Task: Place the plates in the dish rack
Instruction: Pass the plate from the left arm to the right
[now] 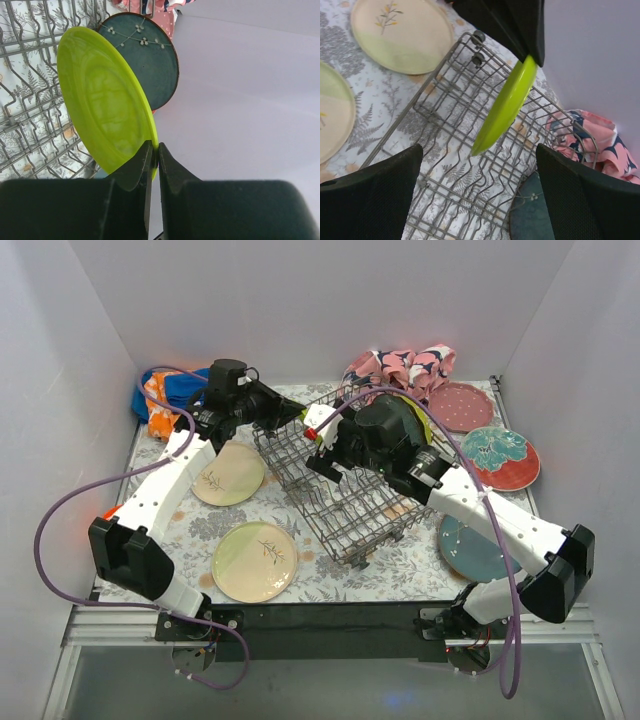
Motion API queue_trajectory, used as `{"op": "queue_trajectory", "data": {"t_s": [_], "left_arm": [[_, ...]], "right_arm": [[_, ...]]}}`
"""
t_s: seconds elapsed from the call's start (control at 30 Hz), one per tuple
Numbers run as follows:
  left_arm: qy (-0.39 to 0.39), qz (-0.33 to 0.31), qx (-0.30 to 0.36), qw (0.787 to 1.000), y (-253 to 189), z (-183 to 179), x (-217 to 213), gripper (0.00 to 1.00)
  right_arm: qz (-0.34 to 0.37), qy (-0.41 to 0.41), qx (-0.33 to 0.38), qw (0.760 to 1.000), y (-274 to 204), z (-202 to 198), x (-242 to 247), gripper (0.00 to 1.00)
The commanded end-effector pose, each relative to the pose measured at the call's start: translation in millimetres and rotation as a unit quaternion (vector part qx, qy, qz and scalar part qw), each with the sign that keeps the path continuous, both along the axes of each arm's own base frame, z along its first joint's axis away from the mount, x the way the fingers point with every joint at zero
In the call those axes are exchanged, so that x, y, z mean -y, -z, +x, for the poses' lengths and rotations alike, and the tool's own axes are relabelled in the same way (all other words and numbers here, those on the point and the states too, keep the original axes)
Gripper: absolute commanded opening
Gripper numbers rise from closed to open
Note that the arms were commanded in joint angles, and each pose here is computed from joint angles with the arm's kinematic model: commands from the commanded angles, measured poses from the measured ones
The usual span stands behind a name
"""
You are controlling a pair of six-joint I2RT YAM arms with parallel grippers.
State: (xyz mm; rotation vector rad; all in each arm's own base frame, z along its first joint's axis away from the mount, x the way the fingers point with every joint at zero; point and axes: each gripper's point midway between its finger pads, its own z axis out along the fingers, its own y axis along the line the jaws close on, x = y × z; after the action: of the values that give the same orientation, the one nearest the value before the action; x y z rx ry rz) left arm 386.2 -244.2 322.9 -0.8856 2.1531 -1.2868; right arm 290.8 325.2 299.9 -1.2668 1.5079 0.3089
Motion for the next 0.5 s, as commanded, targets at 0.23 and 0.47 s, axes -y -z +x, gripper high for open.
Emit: {"op": "queue_trajectory", "data": {"t_s": [0.23, 0.47], "left_arm": [[-0.048, -0.084, -0.028, 0.995, -34, 4, 16, 0.0], [-0.066, -0.087, -0.035, 0.993, -30, 2, 11, 0.0]], "right_arm": [[0.085, 0.166, 0.098, 0.977, -22, 53, 10, 0.89], [0.07, 0.197, 0.091, 0.974, 0, 64, -6, 0.59]]}}
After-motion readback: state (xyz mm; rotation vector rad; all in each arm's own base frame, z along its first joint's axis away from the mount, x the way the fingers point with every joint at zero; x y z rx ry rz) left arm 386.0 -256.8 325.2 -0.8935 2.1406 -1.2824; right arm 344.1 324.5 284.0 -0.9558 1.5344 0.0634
